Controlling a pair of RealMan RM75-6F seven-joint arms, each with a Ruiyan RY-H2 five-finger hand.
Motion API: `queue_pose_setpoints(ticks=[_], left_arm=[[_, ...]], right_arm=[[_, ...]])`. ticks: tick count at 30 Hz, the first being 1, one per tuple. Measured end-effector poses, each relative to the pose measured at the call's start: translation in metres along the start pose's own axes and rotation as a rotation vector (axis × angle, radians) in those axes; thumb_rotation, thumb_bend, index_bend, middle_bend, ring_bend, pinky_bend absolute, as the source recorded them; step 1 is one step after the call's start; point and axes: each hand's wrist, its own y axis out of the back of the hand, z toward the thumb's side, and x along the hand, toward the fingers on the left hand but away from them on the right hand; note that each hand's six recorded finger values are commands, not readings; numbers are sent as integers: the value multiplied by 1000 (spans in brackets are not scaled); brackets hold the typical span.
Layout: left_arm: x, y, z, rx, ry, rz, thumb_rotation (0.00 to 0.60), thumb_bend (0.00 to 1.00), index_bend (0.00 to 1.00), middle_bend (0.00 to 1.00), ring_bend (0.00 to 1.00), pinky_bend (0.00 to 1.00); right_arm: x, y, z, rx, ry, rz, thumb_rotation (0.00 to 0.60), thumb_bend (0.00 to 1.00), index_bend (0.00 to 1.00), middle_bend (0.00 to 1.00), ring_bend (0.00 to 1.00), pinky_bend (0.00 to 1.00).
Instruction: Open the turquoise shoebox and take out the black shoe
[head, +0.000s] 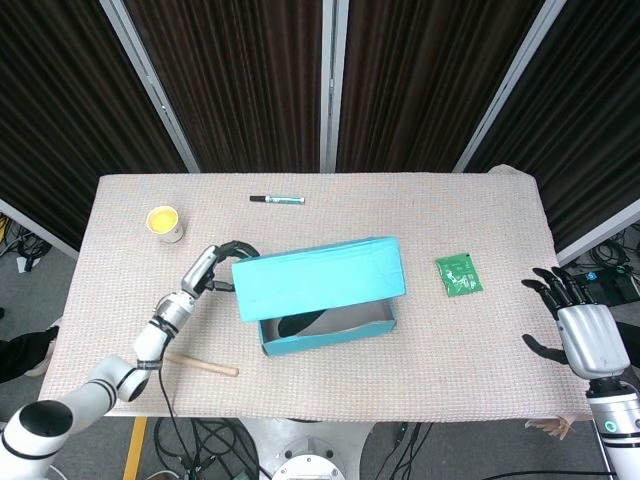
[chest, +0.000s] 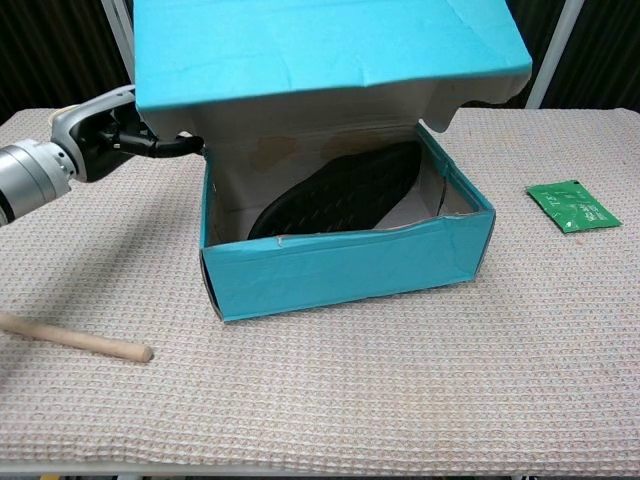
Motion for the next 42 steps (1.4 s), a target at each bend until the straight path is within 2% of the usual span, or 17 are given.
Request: queue_pose_setpoints(ticks=[4,11,16,20,24,28,36,42], left_arm=[[3,10,2,-132,101,1,600,469,398,422,234,296],[11,34,15,-342,248,42,600,475,193,344,162,280],[15,47,28,-423,278,66,600,478,106,201,49,242],[14,55,30,-438,264,99,600,479,94,129,8,215],[10,60,29,-367,252,112,600,478,93,103,0,210],[2,66,28,-239,235,121,600,478,93,103,0,210],[-28,80,27,136,206,147,600,475,93,103,0,210],[-67,96,32,358,165,233,600,474,96,104,0,210]], right_arm=[[0,0,1,-2,3,-2,600,47,223,123,86,166],[2,1,0,-5,5,-8,600,47,225,123,86,166],[5,2,-2,-10,2,-13,600,47,227,123,86,166],[6,2,-3,-13,5,-13,600,48,229,123,86,166],[4,-1,-1,-14,18,0,600,49,229,124,86,166],[0,-6,4,-8,43,31,600,51,229,125,86,166],[-15,-15,22,9,112,89,600,53,228,127,86,165],[-32,-20,39,33,176,132,600,59,228,125,86,166]])
